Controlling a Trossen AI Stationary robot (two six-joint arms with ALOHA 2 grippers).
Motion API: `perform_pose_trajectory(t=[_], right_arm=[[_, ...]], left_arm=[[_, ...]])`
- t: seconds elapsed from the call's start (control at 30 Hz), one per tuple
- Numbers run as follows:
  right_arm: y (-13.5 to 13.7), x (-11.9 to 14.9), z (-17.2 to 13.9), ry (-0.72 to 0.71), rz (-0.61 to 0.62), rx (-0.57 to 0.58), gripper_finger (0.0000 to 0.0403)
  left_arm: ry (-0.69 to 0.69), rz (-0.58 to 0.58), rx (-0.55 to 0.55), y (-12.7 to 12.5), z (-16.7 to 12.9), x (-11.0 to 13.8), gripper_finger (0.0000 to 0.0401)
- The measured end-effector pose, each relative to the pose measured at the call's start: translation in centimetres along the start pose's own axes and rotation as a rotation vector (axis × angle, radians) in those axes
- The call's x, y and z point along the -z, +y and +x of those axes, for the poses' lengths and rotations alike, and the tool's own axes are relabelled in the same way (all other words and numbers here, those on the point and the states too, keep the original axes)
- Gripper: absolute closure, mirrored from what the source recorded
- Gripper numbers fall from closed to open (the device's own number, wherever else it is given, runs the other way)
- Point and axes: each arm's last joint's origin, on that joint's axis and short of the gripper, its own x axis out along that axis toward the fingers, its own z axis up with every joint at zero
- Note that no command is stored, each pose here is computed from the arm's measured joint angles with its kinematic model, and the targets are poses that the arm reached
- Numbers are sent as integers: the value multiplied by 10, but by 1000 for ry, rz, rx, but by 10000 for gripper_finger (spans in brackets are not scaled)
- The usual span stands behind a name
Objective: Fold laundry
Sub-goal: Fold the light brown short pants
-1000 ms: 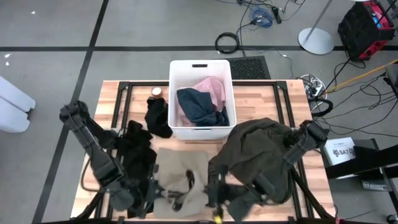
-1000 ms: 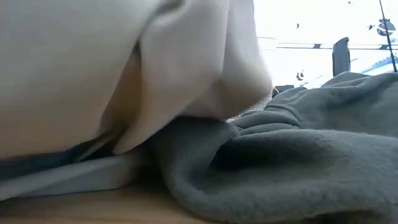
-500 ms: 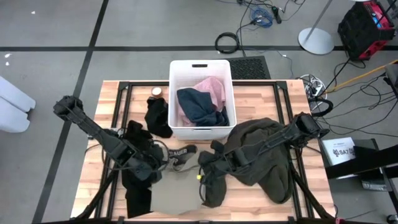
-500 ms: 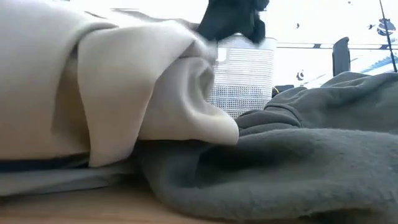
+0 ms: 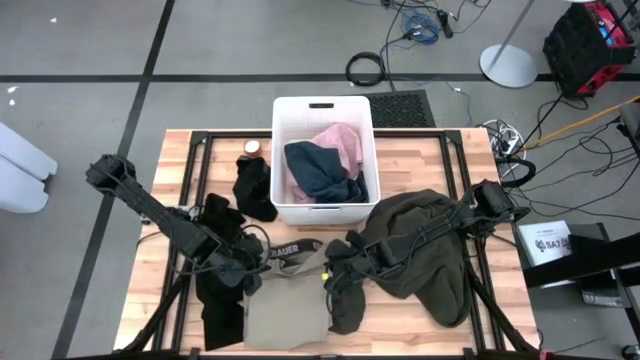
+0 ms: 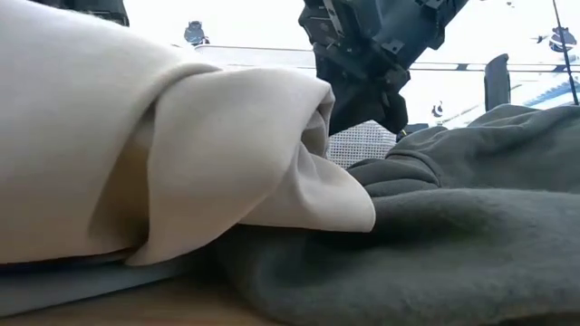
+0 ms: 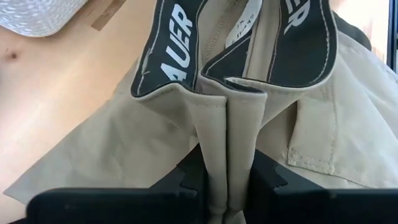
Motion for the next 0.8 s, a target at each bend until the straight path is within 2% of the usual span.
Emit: perform_pose_trajectory(t=[0.1, 0.23, 0.4, 0.53, 0.8], right_arm=[[-1, 0, 0, -30, 35, 28, 397], [2, -3, 0, -69, 16, 10, 363], [3, -5, 0, -80, 29, -4, 297], [2, -5, 1, -75, 46, -5, 239], [-2, -9, 3, -33, 77, -36, 139]], left_arm=[[-1, -22, -2, 0, 0, 0, 326], [-2, -58, -6, 1, 1, -1, 324], [24, -36, 11, 0, 1, -4, 323], [65, -32, 65, -5, -1, -16, 322], [44, 26, 111, -11, -5, -36, 322]])
